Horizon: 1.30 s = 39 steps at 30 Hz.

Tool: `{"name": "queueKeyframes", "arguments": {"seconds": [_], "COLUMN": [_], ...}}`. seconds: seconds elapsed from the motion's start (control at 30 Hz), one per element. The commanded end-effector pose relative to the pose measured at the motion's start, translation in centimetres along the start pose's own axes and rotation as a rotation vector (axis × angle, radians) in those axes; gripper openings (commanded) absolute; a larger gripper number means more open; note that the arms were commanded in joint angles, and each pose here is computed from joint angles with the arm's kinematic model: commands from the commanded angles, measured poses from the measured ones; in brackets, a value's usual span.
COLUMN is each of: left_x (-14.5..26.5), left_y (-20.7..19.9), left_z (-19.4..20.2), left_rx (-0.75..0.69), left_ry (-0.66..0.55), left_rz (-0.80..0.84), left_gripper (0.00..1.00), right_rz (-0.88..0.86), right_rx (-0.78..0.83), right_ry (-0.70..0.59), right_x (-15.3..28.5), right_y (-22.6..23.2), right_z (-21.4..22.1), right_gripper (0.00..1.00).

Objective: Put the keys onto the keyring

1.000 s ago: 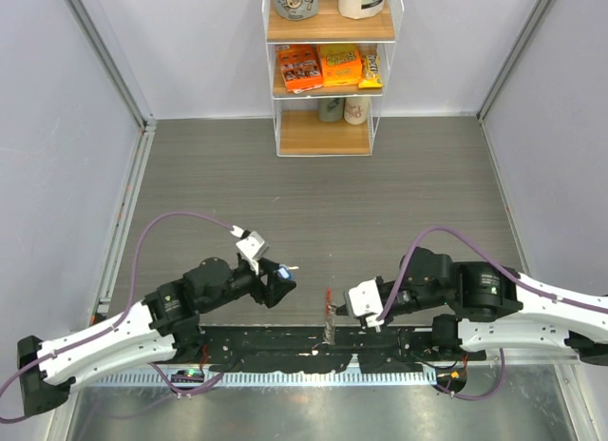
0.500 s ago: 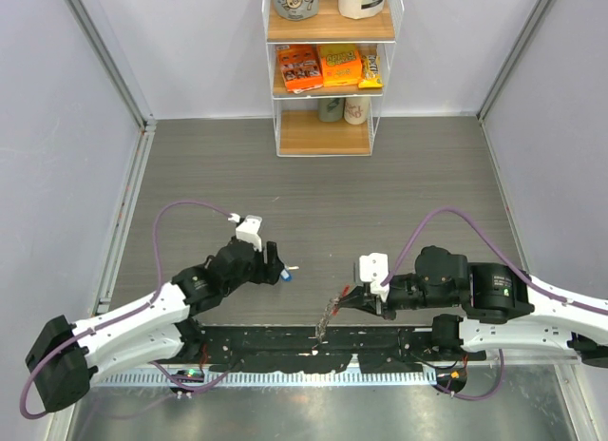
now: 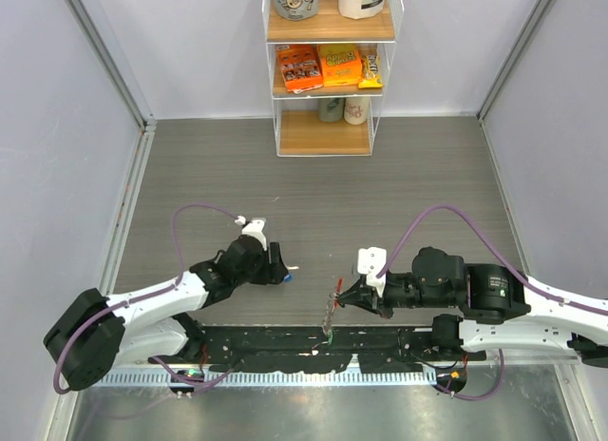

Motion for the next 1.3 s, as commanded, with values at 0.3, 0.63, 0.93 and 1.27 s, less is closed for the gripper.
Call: {"name": "queueKeyframes", "arguments": {"seconds": [0.3,0.63,0.93,1.27], "left_x": [-1.9,-2.5,-2.4,0.4], "left_y": [0.4,0.7,0.8,-1.0], "left_z": [-0.1,0.2,0.2,-1.5], "left_rx": [0.041,0.042,0.039,0.003], "left_ry": [-0.005,0.007,0.004,-0.051], "left_rz": [-0.003,-0.016,-0.019,0.121], "left_gripper": [0.53,0.33,0.08,0.00], "right_rz": [0.031,0.020,0.018,0.011], "right_rx": [-0.018,-0.015,-0.013,0.004], "right_ry": [-0.112,-0.110,-0.115,-0.110], "right_x": [0.5,0.4,0.5,0.7], "right_y": [-0.2,-0.1,0.0,0.0], "right_z": [-1.5,-1.1,-1.1,-1.1], "right_gripper": [0.06,0.05,0.06,0.06]}}
Point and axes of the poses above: each gripper's point midway between its finger pads, its own x axis back along the fingers, its own y axis along the line the jaws close on, z = x × y, the point moved 9 cm from there along x, back along the fingers, and after that the axes turned 9 degrees about x, right-handed, at the moved point
